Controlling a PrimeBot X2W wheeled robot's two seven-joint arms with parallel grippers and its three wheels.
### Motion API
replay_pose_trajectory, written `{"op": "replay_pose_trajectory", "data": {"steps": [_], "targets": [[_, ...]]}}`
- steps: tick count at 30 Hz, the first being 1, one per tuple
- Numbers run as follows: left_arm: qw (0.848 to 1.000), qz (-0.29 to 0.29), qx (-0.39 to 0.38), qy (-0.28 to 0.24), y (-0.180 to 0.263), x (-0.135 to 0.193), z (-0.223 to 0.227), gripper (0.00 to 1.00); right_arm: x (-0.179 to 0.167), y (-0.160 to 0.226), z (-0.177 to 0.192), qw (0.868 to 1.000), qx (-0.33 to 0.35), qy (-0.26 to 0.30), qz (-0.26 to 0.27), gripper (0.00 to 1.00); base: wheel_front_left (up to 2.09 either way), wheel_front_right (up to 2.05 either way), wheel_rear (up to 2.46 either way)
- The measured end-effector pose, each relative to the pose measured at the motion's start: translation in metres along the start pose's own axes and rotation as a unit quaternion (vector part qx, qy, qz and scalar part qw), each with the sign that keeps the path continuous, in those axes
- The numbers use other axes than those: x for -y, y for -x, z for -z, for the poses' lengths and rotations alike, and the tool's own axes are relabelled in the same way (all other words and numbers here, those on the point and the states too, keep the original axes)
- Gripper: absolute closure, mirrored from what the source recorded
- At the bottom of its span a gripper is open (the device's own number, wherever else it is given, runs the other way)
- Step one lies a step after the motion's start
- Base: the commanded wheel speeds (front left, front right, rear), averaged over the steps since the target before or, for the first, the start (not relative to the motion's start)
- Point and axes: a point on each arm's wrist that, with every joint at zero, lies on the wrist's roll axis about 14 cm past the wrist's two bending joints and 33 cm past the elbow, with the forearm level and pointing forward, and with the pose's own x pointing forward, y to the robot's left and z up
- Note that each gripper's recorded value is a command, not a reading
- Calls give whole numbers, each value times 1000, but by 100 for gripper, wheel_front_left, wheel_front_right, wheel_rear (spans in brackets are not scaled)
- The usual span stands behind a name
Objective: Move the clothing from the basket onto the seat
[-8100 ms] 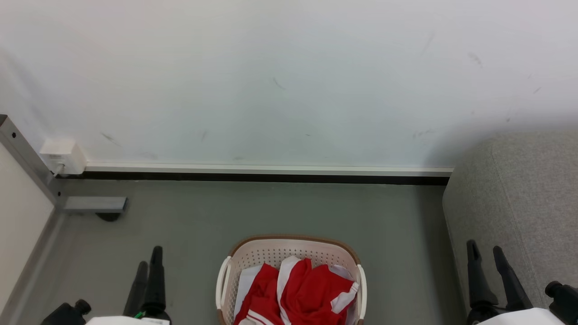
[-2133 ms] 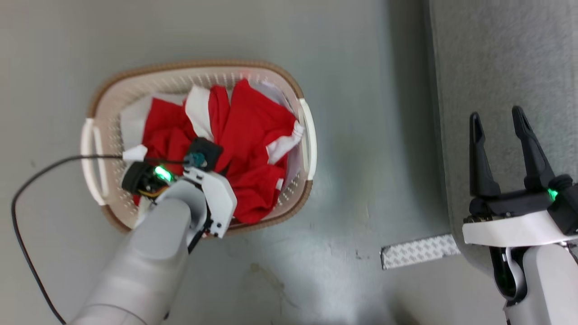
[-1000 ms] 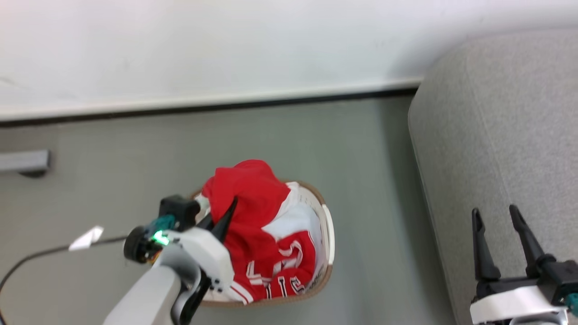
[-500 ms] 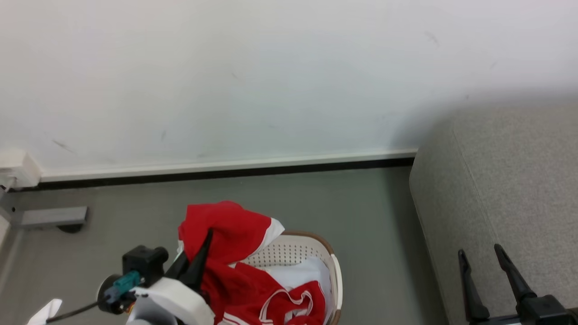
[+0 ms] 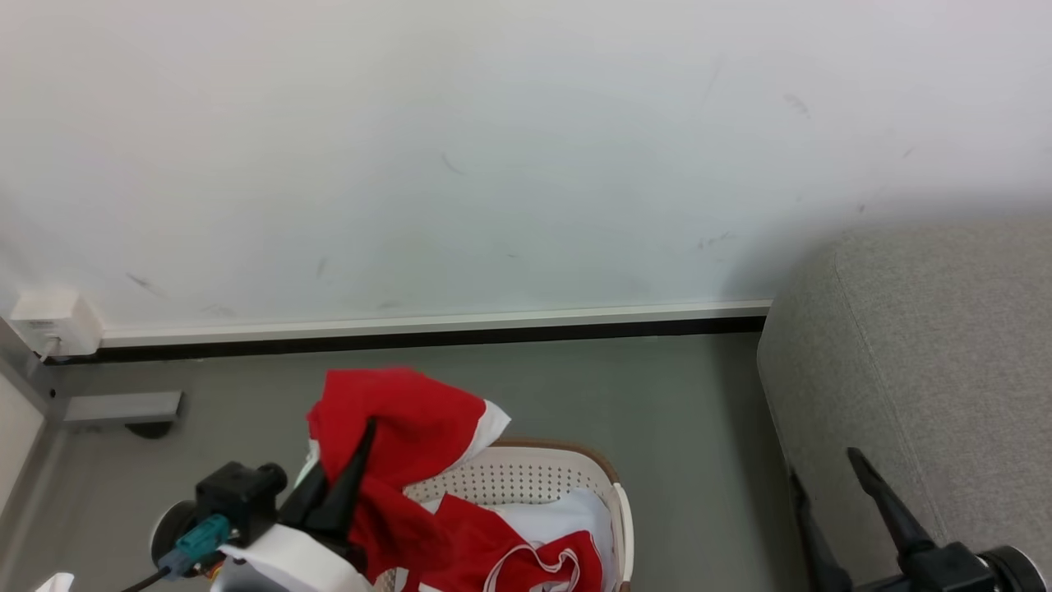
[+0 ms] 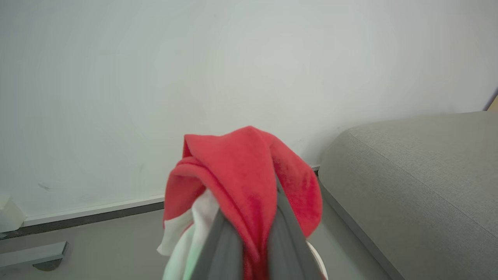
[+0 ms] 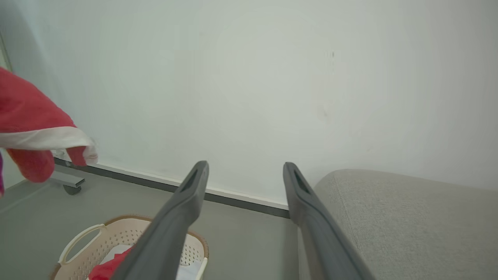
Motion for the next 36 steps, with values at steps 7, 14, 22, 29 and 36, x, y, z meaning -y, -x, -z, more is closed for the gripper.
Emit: {"op": "replay_pose_trajectory", "data": {"steps": [7,14,22,29,36], "targets": [[999,44,5,-10,0,26,-14,100,-50,-12,-23,993,31,8,-113,0,0,0,0],[994,104,-2,-11,-2,62,-18,100,-98,-18,-38,973,41,15,-226,0,0,0,0],[987,163,-1,-12,-3,99,-20,100,-134,-17,-42,951,30,13,-307,0,0,0,0],[978,210,-2,-12,-3,126,-22,100,-149,-15,-36,941,13,13,-338,0,0,0,0],[965,262,-8,-11,3,151,-20,100,-153,-15,-31,936,2,22,-353,0,0,0,0]]}}
